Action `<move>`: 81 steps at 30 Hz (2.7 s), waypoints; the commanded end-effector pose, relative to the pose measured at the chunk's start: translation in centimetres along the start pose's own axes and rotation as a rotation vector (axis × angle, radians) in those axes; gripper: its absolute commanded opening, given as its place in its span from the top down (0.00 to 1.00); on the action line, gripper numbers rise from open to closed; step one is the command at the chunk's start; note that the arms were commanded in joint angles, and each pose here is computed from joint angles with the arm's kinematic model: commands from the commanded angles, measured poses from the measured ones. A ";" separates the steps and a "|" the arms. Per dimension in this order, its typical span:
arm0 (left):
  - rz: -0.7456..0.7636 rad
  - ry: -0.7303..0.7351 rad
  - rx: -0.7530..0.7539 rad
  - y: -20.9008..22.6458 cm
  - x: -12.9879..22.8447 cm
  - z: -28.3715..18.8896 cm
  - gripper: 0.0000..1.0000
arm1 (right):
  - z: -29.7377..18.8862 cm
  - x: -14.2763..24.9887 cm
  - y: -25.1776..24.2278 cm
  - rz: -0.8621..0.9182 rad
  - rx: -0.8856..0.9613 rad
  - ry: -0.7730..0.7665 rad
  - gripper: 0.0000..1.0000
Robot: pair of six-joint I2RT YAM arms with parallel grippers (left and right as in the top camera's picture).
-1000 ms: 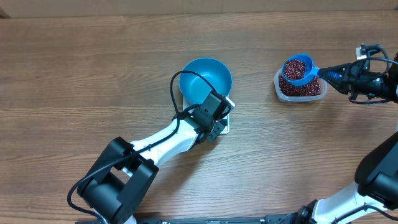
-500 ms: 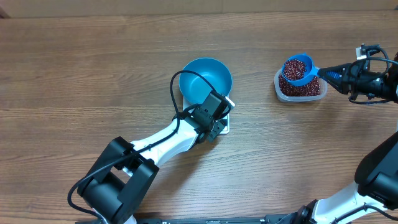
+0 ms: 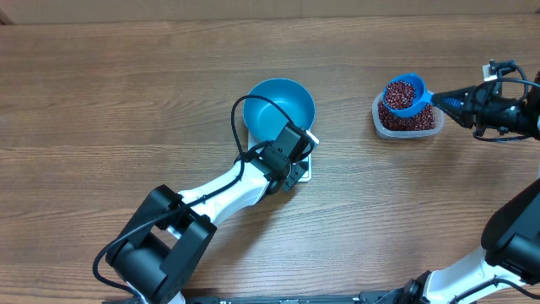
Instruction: Scoop item into bowl and weigh 150g on scale
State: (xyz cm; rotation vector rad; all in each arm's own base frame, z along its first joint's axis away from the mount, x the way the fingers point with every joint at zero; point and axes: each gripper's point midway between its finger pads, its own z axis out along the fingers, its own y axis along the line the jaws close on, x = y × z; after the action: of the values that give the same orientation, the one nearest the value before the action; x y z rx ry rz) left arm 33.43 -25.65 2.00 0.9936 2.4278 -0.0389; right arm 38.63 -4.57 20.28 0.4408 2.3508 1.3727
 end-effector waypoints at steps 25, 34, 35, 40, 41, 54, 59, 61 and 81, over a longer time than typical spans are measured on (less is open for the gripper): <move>-0.010 0.020 -0.010 0.5 0.3 -2.5 0.96 | -0.1 -0.2 0.4 -0.016 -0.022 -0.008 0.96; -0.014 -0.010 -0.009 0.7 -0.4 -4.2 0.00 | -0.1 -0.2 0.4 -0.016 -0.023 -0.008 0.96; -0.014 -0.010 -0.009 0.7 -0.4 -4.2 0.00 | -0.1 -0.2 0.4 -0.016 -0.023 -0.008 0.96; -0.014 -0.005 -0.009 0.7 -0.3 -4.2 0.00 | -0.1 -0.2 0.4 -0.016 -0.023 -0.008 0.96; -0.014 -0.005 -0.009 0.7 -0.3 -4.2 0.00 | -0.1 -0.2 0.4 -0.015 -0.023 -0.008 0.96; -0.010 0.029 0.022 0.0 0.6 -3.5 0.00 | -0.1 -0.2 0.4 -0.016 -0.023 -0.008 0.96; -0.009 0.029 0.030 -0.1 0.6 -3.5 0.25 | -0.1 -0.2 0.4 -0.017 -0.023 -0.008 0.96; -0.009 0.030 0.033 -0.2 0.7 -3.4 0.57 | -0.1 -0.2 0.4 -0.020 -0.022 -0.010 0.96; -0.010 0.021 0.046 -0.6 0.5 -1.3 0.96 | -0.1 -0.6 0.3 -0.045 -0.021 -0.022 0.96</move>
State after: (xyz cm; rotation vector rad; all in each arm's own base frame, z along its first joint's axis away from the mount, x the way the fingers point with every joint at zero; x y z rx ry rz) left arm 32.44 -25.51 3.99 0.9876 2.4392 -0.0838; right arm 39.00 -4.80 20.28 0.4174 2.3412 1.3503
